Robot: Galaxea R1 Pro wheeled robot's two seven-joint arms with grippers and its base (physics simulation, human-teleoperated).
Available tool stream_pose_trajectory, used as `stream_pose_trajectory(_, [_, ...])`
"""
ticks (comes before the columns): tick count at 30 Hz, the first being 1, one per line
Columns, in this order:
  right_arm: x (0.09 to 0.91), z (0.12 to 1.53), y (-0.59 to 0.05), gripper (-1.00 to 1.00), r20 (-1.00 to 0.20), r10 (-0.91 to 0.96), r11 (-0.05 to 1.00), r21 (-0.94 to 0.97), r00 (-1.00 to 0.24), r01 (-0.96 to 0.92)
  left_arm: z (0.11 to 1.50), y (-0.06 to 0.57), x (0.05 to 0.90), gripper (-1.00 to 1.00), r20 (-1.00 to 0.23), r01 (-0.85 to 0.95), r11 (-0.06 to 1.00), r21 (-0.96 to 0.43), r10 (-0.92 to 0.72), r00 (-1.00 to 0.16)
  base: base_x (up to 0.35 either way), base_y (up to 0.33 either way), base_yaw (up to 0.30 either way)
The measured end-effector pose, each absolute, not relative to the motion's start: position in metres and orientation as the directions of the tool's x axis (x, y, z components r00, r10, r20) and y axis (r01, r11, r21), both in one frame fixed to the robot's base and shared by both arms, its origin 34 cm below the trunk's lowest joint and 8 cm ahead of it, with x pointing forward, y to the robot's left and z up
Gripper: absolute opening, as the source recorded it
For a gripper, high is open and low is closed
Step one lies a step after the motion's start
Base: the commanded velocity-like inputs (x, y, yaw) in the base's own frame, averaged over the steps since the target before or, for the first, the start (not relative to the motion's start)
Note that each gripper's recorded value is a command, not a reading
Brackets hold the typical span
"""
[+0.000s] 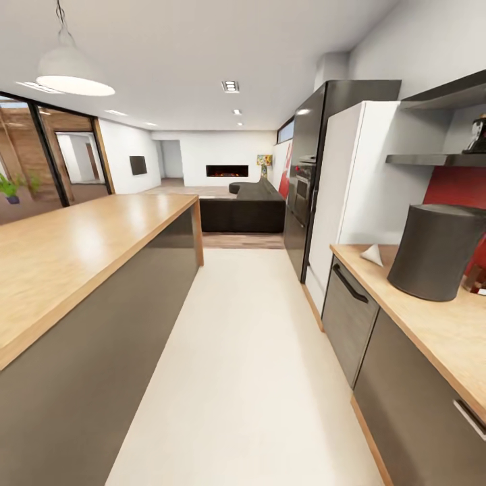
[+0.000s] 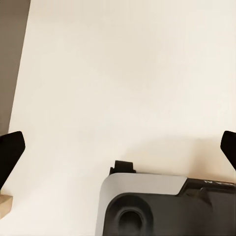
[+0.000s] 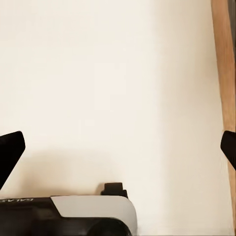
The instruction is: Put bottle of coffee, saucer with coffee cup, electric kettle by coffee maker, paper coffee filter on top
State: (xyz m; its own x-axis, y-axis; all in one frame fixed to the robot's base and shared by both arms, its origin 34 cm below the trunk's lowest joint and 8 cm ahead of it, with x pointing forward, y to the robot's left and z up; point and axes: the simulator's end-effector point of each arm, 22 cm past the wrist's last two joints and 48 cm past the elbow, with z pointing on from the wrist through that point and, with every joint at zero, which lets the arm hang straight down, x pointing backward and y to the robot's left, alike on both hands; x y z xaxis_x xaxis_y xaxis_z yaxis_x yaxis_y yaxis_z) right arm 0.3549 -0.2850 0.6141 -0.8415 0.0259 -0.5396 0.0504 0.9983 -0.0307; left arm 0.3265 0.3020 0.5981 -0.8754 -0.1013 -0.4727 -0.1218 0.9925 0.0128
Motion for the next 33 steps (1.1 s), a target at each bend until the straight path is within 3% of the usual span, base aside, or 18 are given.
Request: stream_pose_trajectory(33, [0.332,0.642,-0.284,1.00,-0.533,0.038,0.998,-0.028,-0.845,0.062,0.631,0.302,0.316,1.00,-0.469,-0.123,0.992,0.014,-0.102,-0.877,0.000,0.000,0.000])
